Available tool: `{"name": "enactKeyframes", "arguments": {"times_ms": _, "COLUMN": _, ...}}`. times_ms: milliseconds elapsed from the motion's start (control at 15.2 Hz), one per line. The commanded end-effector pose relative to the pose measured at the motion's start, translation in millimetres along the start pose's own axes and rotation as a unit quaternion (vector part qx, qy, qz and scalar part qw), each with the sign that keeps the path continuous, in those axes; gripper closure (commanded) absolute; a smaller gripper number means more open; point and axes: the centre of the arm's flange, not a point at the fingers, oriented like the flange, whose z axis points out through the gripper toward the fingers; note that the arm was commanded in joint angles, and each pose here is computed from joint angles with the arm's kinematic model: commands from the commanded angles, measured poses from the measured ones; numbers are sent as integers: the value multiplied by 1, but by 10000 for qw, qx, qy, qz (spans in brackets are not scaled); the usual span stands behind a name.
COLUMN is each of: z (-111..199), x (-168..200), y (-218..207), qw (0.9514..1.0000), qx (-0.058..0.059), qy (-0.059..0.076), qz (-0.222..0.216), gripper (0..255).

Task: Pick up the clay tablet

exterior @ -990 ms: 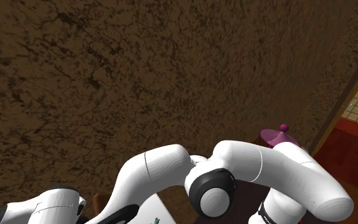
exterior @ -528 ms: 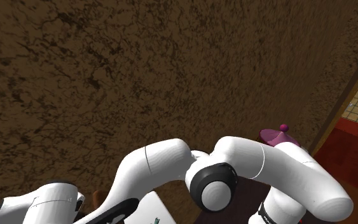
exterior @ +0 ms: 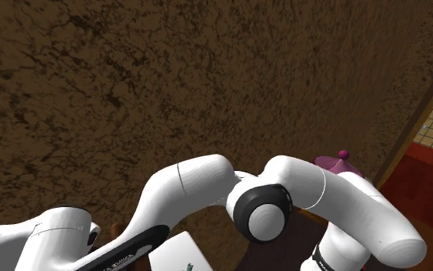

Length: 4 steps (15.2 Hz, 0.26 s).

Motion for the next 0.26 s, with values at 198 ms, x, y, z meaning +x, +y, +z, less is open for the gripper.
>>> {"name": "enactKeyframes", "arguments": {"times_ms": 198, "z": -14, "x": 3, "y": 10, "qw": 10000, "qx": 0, "qy": 2, "qz": 0, "gripper": 255}}
